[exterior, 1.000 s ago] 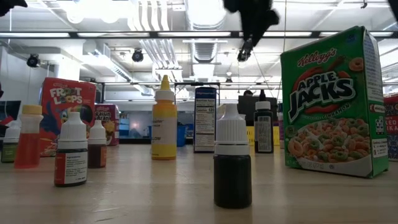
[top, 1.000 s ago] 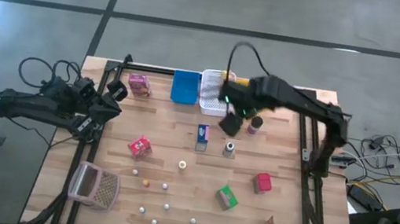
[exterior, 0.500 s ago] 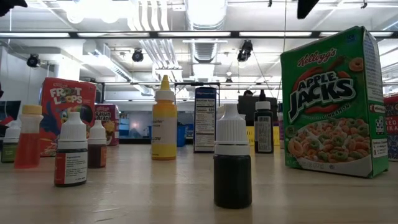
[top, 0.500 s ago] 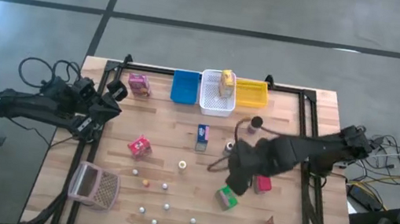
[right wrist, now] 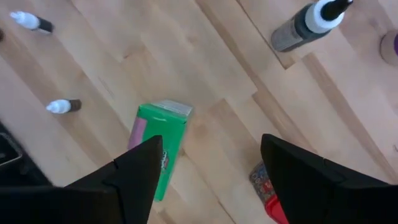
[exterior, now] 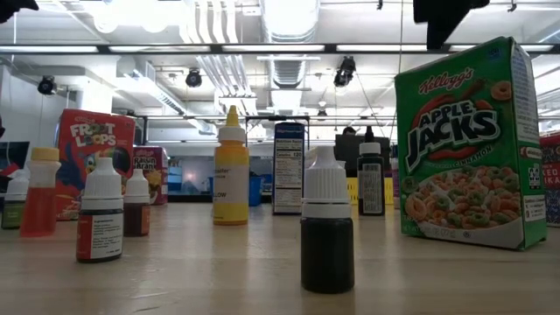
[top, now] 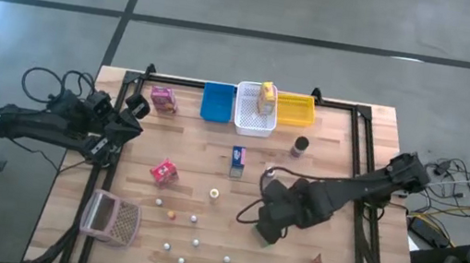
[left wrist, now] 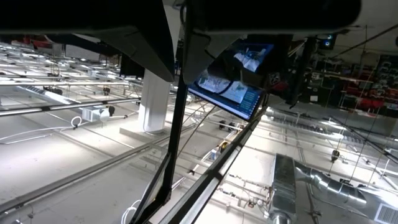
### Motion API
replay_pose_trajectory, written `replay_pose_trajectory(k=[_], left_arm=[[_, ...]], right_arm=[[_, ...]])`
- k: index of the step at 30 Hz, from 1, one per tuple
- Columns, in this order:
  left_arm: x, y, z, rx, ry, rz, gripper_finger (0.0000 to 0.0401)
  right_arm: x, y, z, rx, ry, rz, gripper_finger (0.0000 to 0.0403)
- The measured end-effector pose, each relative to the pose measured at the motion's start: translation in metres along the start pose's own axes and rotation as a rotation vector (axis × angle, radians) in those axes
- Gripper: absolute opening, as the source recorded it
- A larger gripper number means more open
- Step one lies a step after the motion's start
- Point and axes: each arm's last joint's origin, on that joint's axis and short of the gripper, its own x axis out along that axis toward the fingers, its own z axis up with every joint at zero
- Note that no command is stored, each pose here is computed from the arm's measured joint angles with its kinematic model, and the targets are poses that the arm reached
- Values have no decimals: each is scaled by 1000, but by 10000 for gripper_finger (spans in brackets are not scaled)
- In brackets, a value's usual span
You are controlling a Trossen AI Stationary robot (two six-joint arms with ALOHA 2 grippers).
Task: Pick & Place Kitchen Items
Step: Put the green cereal box into the white bin
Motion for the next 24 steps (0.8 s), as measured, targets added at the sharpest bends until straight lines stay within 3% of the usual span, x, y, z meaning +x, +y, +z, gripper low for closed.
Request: replay_pose_trajectory(k=[10,24], left_arm=[[0,0,0,0,0,0,39],[0,0,0,0,0,0,39]], right_arm=[[12,10,-11,12,35,-22,305],[16,21,-14,55,64,62,353]])
